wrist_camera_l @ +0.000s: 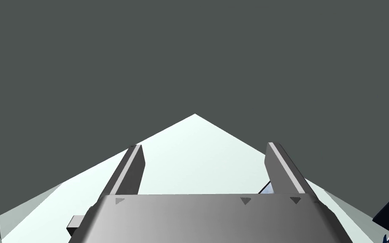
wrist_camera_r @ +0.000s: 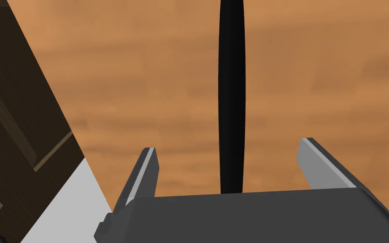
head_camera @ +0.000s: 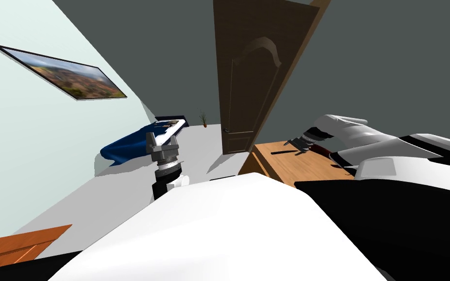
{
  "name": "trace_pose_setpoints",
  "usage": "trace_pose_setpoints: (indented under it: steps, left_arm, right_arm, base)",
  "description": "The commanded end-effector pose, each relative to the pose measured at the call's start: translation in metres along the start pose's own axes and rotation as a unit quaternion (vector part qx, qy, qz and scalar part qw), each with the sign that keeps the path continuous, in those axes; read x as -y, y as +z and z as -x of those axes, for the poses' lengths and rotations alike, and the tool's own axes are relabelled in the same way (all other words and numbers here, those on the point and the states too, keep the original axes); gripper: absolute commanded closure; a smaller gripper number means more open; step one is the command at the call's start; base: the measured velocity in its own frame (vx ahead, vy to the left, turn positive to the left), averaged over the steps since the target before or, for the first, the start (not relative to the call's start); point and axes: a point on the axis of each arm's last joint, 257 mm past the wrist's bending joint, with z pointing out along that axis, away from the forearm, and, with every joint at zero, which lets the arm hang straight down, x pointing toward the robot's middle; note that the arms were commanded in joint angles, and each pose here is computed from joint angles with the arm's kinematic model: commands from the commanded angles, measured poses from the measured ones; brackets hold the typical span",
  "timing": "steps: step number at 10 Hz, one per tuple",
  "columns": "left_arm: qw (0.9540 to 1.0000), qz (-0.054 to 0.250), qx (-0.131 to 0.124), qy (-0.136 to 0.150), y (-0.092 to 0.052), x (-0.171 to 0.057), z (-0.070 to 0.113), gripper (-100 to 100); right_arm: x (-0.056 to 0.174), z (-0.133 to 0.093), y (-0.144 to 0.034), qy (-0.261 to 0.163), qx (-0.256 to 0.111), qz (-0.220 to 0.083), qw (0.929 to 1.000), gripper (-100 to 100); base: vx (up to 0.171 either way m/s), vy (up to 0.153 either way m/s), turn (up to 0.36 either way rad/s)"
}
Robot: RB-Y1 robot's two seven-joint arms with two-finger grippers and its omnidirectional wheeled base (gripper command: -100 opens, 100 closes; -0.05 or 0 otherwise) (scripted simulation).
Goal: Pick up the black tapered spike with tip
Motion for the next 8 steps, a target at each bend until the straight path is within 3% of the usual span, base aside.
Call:
trace_pose_setpoints:
  steps: [1,2,3,4,6,7,8]
  left_arm:
    - [1.0000,0.000,0.000,0.000,0.000,0.000,0.000,0]
    - [1.0000,0.000,0.000,0.000,0.000,0.000,0.000,0]
    - [1.0000,0.000,0.000,0.000,0.000,0.000,0.000,0]
    - [1.0000,0.000,0.000,0.000,0.000,0.000,0.000,0]
    - [1.0000,0.000,0.000,0.000,0.000,0.000,0.000,0]
    - [1.0000,0.000,0.000,0.000,0.000,0.000,0.000,0]
    - [1.0000,0.000,0.000,0.000,0.000,0.000,0.000,0]
  right_arm:
    - [-0.009,0.006,0.003,-0.002,0.010,0.016,0.9998,-100]
    - [-0.006,0.003,0.001,-0.001,0.006,0.010,0.9999,-100]
    - [-0.007,0.004,0.001,-0.001,0.007,0.011,0.9999,0]
    - [-0.005,0.003,0.014,-0.001,0.007,0.008,0.9999,-100]
    - [-0.005,0.005,0.013,-0.002,0.008,0.009,0.9999,-100]
    - [-0.005,0.005,0.014,-0.001,0.007,0.008,0.9999,100]
    - [-0.005,0.005,0.014,-0.001,0.007,0.008,0.9999,100]
  base:
    - [0.005,0.006,-0.001]
    - [0.000,0.000,0.000]
    - [0.000,0.000,0.000]
    - [-0.019,0.003,0.016]
    - [-0.024,0.008,0.010]
    - [0.000,0.000,0.000]
    - [0.000,0.000,0.000]
